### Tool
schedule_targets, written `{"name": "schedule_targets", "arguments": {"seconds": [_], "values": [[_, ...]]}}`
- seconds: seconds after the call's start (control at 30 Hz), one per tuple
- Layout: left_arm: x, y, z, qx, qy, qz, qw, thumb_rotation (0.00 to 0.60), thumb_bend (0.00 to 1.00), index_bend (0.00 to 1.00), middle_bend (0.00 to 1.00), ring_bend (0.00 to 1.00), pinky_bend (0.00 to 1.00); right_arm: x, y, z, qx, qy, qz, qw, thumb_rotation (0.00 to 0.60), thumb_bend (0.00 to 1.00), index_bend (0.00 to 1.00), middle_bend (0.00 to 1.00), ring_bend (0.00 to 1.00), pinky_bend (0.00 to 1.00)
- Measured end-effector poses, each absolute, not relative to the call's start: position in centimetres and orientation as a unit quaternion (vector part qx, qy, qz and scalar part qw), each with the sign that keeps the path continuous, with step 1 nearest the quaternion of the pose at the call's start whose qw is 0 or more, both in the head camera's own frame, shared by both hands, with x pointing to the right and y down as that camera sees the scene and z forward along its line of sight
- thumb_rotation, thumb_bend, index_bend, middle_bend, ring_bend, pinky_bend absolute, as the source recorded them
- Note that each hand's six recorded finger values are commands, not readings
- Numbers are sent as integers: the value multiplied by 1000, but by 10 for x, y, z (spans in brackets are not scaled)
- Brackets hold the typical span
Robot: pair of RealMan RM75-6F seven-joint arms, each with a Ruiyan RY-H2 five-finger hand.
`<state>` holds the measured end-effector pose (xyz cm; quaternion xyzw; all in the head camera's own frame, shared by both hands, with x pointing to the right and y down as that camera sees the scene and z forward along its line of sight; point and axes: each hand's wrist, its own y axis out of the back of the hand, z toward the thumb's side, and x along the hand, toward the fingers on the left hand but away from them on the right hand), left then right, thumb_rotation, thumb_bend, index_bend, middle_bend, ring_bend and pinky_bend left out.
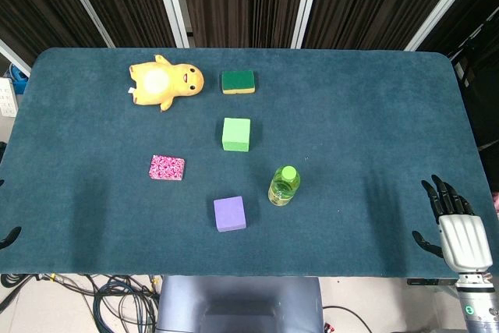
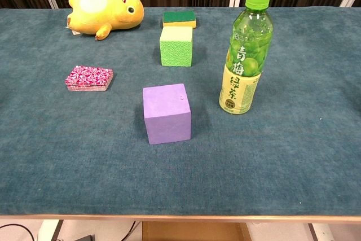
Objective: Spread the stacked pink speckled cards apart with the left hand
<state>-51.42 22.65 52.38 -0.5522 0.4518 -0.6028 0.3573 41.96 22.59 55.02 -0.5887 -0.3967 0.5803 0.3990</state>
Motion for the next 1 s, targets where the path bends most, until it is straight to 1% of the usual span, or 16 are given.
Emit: {"name": "schedule_targets", "arguments": {"seconds": [0.4,0.67,0.9,1.0], "values": [[-511,226,526,-556,447,-600,362,600,172,219,159,13,0,420,226,552,-590,-394,583,395,600,185,0,4,59,212],[-507,224,529,-572,456,-584,351,600,172,218,160,12,0,421,226,551,-589,-395,585,394,600,185,0,4,59,212],[-503,222,536,-577,442,-585,361,600,172,218,160,13,0,425,226,552,-586,-397,590,389,600,185,0,4,59,212],[-502,220,538,-564,426,-597,379,600,171,218,160,13,0,427,226,551,-585,-398,591,386,600,185,0,5,59,212]]}}
